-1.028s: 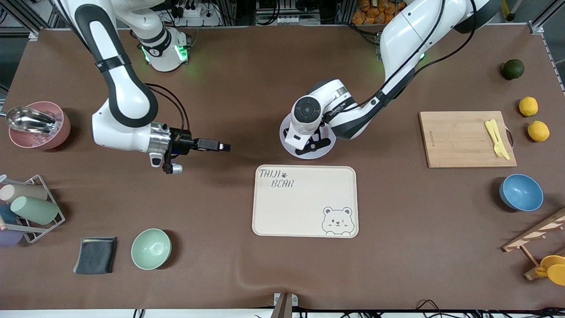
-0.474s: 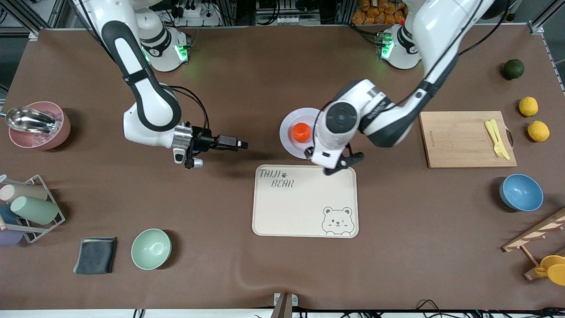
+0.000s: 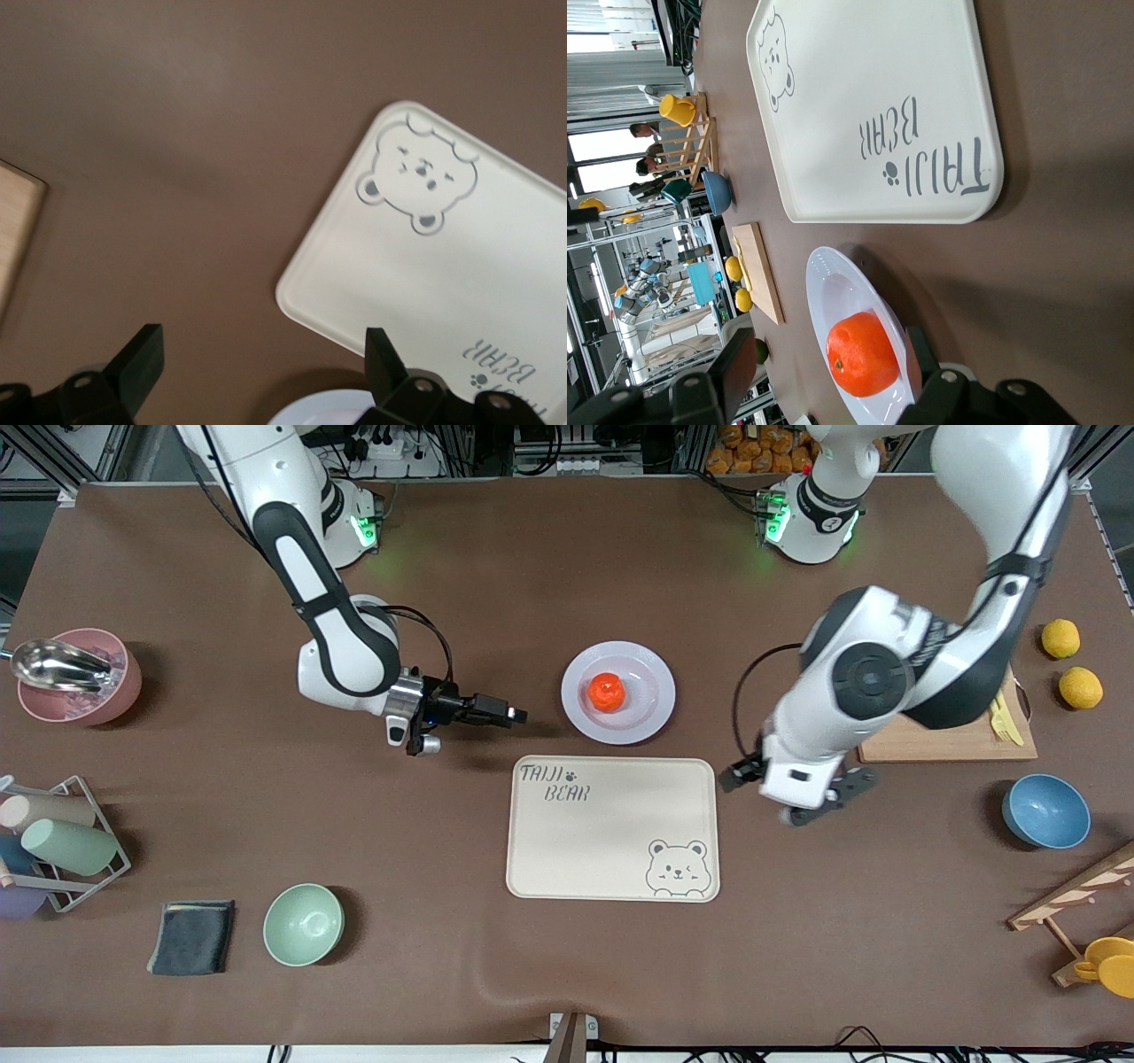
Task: Place orange and plate with both arms
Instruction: 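Retract the left gripper while the right gripper reaches the plate rim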
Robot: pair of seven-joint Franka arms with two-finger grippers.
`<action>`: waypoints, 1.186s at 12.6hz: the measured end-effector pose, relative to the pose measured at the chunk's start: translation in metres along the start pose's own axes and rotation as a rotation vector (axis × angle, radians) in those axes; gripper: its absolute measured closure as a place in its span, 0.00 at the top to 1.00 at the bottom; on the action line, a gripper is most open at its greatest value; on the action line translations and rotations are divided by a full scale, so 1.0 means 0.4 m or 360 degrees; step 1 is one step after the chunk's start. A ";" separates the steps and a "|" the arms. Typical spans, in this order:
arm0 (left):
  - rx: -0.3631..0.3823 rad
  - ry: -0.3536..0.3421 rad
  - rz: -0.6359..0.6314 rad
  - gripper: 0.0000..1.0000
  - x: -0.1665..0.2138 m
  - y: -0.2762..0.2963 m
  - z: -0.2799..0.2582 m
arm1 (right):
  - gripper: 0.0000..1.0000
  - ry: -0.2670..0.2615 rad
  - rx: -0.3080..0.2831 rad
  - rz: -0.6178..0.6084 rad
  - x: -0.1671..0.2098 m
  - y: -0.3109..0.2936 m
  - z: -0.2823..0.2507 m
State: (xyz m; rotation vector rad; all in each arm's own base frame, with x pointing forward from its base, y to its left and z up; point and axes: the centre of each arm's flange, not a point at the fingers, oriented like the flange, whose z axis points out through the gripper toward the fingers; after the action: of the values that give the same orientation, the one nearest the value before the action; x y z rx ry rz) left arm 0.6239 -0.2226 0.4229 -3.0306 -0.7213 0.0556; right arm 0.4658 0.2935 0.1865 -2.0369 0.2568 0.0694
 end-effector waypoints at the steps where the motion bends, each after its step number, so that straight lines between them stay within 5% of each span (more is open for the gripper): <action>1: 0.0024 0.0011 0.0035 1.00 0.021 -0.038 -0.025 | 0.75 0.0007 0.0010 -0.0007 -0.010 0.013 0.018; 7: 0.0152 -0.0046 0.0312 1.00 0.149 -0.284 -0.103 | 0.66 0.0031 0.0035 0.0011 -0.091 0.038 0.120; 12: 0.0091 -0.0143 0.0558 1.00 0.110 -0.426 -0.268 | 0.63 0.0051 0.0011 -0.0006 -0.106 0.078 0.162; 15: 0.0079 -0.0094 0.0651 1.00 0.048 -0.482 -0.389 | 0.59 0.0078 0.0020 -0.0012 -0.110 0.105 0.186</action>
State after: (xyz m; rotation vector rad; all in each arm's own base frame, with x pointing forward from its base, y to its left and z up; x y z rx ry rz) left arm 0.5606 -0.0446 0.5842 -3.0833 -0.0898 0.1678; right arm 0.4186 0.3474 0.1224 -2.0286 0.2794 0.0128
